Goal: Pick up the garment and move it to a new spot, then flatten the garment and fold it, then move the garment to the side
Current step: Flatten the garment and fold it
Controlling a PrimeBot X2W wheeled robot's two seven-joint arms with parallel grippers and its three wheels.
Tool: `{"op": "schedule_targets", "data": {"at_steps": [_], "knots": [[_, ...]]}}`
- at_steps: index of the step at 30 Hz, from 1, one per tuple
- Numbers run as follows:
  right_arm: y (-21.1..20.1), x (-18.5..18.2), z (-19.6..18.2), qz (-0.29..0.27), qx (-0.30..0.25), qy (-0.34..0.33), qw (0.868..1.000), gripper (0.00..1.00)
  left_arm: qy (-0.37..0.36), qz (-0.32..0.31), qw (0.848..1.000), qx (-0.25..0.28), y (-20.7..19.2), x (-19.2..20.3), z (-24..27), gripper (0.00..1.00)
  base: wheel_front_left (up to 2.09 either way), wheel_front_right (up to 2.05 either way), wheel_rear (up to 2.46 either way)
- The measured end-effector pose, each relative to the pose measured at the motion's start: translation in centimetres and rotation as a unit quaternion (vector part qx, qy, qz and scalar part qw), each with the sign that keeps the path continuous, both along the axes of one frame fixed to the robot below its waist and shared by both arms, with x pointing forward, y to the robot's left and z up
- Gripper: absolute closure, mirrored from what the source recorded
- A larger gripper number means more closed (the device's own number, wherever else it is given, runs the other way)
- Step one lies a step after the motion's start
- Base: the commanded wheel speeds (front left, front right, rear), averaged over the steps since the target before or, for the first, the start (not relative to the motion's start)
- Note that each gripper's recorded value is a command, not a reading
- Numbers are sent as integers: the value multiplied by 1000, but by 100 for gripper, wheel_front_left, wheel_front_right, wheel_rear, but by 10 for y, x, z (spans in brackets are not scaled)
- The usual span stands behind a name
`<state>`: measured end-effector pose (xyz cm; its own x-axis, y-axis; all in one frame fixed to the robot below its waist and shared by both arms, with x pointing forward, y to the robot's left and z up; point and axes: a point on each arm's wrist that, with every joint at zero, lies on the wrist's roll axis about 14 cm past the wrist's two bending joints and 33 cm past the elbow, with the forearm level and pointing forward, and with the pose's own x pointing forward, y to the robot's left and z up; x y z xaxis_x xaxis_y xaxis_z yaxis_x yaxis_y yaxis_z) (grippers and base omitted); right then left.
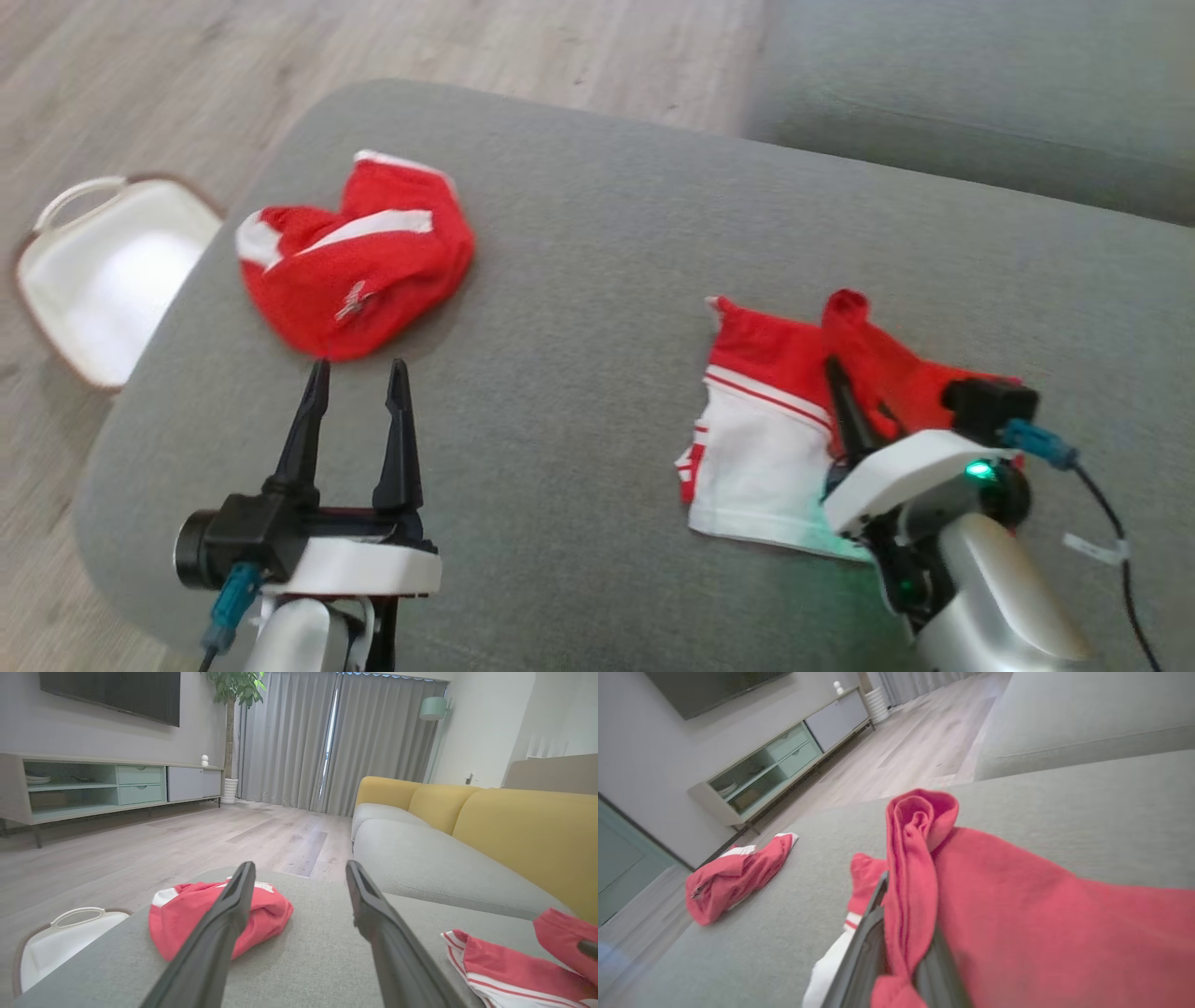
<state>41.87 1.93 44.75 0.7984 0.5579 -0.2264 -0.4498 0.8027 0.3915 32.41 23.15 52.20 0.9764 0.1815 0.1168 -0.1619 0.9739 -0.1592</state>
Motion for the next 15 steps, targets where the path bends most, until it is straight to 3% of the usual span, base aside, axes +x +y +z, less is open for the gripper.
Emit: {"op": "schedule_targets", "data": {"at_steps": [5,13,14,15], "knots": [[40,-11,-7,58,10,17,998,100,13,23,1000,0,13,-9,-7,0,0,0,0],[64,-22,-29,88,27,62,994,100,24,34,999,1,17,-10,-12,0,0,0,0],[69,-26,-29,101,27,64,992,34,24,34,999,-4,17,-10,-13,0,0,0,0],[72,-28,-28,103,35,70,992,0,24,35,999,-10,17,-10,-14,0,0,0,0]]}}
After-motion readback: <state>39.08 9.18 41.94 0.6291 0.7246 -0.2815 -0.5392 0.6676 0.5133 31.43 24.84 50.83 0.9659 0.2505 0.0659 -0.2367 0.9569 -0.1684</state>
